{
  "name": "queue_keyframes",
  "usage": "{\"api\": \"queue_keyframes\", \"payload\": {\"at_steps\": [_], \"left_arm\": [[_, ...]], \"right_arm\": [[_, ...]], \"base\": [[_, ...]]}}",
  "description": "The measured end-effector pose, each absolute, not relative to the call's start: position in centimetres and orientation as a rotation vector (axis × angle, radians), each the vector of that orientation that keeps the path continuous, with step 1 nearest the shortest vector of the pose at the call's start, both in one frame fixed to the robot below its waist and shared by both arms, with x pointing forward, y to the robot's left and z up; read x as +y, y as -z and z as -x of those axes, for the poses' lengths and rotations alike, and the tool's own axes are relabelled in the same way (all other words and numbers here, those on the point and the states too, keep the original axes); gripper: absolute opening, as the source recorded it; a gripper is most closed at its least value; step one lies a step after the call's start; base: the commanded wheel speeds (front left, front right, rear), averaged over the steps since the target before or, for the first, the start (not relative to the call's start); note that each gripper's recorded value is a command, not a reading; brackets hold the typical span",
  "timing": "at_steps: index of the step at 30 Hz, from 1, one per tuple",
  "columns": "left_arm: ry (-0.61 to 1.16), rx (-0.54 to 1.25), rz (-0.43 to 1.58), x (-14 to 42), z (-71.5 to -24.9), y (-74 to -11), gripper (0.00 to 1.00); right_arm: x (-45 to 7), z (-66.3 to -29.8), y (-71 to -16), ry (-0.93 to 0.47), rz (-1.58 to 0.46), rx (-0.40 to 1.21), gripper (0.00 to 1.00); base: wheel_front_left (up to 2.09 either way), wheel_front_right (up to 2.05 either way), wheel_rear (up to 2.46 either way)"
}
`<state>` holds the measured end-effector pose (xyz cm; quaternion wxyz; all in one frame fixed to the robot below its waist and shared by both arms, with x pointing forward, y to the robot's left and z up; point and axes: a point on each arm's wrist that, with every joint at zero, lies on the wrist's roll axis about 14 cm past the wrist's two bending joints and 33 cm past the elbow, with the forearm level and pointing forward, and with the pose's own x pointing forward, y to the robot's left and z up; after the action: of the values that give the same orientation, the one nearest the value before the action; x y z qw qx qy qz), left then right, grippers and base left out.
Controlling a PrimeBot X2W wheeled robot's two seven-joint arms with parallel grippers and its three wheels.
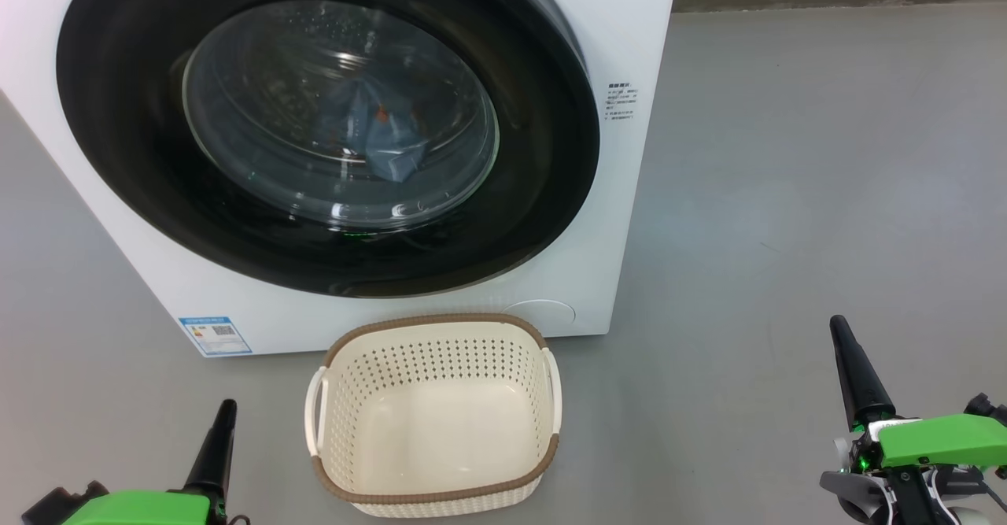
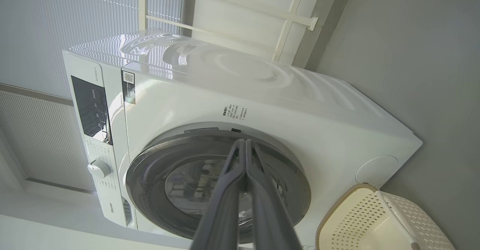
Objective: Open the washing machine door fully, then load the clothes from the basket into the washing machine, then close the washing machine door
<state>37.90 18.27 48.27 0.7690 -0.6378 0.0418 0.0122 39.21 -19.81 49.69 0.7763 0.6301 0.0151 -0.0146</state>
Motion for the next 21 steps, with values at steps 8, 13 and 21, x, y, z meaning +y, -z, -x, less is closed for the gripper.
{"api": "queue_keyframes", "payload": {"at_steps": [8,13,21], "left_arm": [[-0.032,0.083,1.460,18.5,-37.8,-48.4,0.00],[-0.031,0.079,1.503,18.7,-37.8,-48.5,0.00],[-0.027,0.075,1.575,18.5,-37.8,-48.6,0.00]], "right_arm": [[-20.3,-39.1,-49.9,0.040,-1.445,0.016,0.00],[-20.4,-38.7,-49.4,0.049,-1.497,0.025,0.00],[-20.8,-38.6,-49.6,0.053,-1.571,0.007,0.00]], "base": [[0.00,0.00,0.00],[0.00,0.00,0.00],[0.00,0.00,0.00]]}}
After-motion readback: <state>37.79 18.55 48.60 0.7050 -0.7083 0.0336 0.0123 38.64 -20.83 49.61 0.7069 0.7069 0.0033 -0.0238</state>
